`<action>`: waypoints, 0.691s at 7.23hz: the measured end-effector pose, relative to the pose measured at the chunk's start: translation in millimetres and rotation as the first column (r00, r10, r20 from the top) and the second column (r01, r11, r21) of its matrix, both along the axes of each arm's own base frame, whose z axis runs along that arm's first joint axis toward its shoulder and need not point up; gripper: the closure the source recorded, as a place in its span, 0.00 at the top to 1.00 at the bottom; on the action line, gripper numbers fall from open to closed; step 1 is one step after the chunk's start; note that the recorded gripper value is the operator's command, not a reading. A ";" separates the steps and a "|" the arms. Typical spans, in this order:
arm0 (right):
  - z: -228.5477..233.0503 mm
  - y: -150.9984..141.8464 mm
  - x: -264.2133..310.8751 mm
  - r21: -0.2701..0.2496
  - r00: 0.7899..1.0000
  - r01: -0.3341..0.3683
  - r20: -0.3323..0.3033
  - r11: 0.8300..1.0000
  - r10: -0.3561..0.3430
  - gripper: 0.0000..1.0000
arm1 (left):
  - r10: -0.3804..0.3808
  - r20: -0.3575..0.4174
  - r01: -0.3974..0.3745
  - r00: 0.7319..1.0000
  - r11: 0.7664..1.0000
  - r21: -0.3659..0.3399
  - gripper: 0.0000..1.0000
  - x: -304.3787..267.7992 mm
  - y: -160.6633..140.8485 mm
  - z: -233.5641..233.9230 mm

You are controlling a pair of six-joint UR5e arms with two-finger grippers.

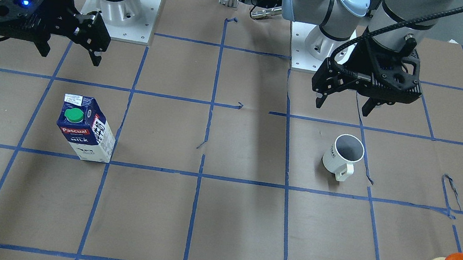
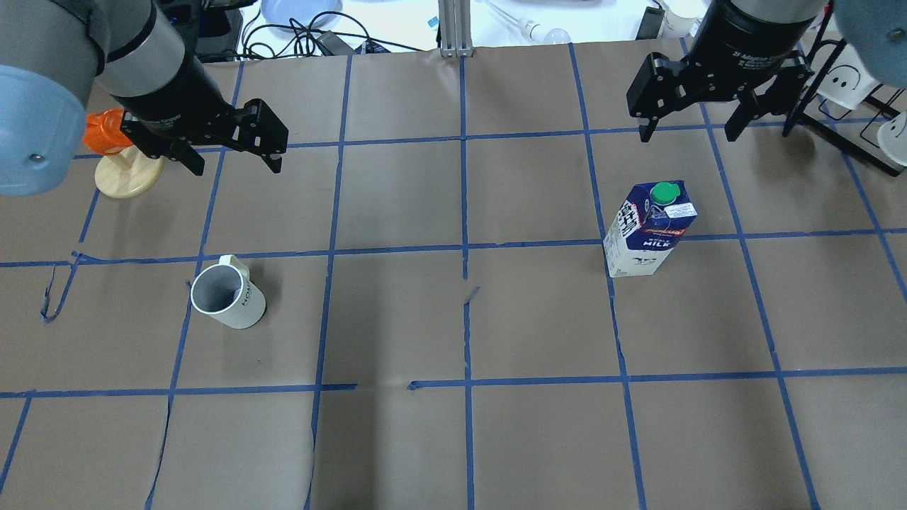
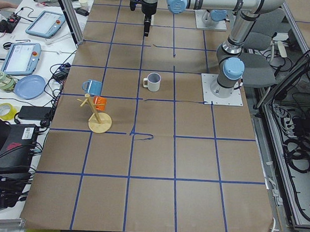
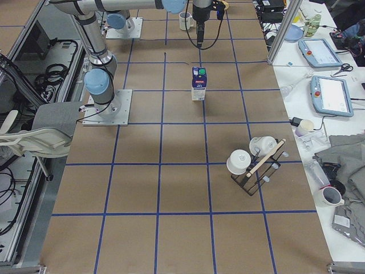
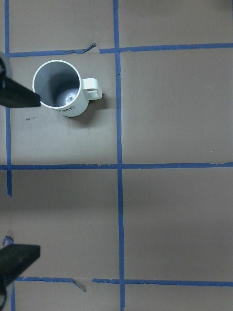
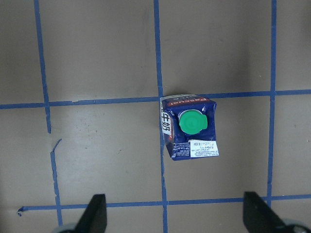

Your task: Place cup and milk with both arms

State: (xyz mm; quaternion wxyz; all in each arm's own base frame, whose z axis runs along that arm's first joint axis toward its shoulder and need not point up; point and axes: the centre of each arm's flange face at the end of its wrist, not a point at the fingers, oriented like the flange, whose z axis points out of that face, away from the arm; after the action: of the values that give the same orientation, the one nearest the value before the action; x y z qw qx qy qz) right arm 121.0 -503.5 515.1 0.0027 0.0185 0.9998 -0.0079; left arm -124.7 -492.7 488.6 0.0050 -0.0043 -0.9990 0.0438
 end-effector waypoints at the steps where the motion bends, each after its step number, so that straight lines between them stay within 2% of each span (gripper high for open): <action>1: 0.0 0.0 0.0 0.000 1.000 0.000 0.000 1.000 0.000 1.00 | 0.000 0.000 0.000 1.000 1.000 0.000 1.00 0.0 0.2 -0.1; 5: 0.1 -0.4 0.1 0.000 1.000 -0.001 0.000 1.000 0.001 1.00 | -0.003 0.006 0.003 1.000 1.000 0.004 1.00 0.5 1.1 -2.0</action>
State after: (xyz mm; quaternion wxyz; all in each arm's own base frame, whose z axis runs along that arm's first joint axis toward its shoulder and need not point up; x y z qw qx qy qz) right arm 121.1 -503.9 515.2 0.0030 0.0180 0.9998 -0.0080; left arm -124.1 -491.6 486.6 0.0023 -0.0059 -0.9991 0.0418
